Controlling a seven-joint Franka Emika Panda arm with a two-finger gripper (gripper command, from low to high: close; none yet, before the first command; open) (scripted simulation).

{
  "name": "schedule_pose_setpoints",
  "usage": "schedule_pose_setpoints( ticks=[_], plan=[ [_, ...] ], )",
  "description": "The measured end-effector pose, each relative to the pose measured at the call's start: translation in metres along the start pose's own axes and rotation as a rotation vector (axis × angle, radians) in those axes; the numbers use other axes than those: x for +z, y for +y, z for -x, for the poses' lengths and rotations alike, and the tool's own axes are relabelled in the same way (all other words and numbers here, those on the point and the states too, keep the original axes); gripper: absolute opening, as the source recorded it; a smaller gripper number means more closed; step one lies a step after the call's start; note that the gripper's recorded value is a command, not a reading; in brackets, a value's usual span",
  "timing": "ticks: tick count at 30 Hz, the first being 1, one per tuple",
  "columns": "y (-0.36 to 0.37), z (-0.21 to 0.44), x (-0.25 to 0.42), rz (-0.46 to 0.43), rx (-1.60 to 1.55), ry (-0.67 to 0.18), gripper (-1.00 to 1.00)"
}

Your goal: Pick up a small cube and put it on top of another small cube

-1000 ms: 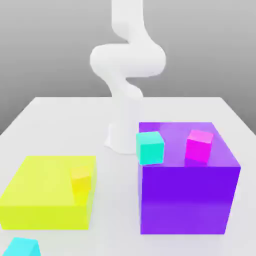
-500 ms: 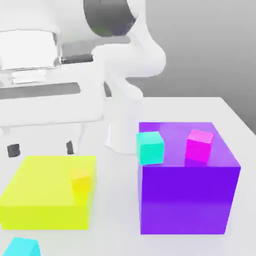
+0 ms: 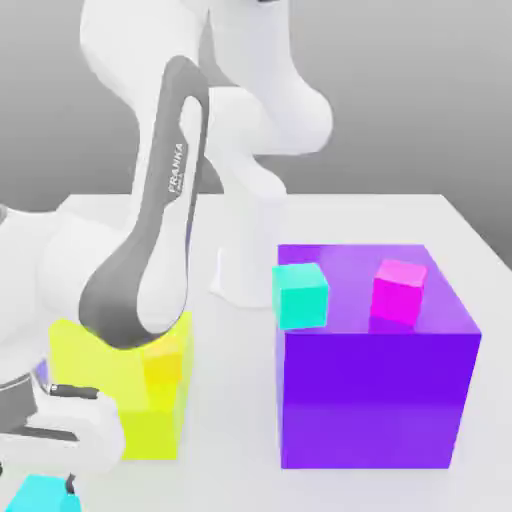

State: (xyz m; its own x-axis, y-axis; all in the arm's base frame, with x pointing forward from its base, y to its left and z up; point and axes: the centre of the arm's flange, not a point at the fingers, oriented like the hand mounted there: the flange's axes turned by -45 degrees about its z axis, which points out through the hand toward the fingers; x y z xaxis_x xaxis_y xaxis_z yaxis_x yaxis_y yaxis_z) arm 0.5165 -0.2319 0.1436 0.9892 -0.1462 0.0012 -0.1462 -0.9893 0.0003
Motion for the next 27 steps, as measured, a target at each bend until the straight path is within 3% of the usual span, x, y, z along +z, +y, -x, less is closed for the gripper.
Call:
schedule_pose_setpoints(
  ticks=[6,11,20,27],
  plan=[
    [0.000,0.001,0.007,-0.001,0.000,-0.001,-1.00],
    [-0.006,-0.001,-0.050,-0.007,-0.016,-0.001,-1.00],
    [-0.171,0.011,-0.154,-0.113,-0.489,-0.005,-1.00],
    [-0.292,0.073,-0.234,-0.116,-0.915,-0.009,-1.00]
  ],
)
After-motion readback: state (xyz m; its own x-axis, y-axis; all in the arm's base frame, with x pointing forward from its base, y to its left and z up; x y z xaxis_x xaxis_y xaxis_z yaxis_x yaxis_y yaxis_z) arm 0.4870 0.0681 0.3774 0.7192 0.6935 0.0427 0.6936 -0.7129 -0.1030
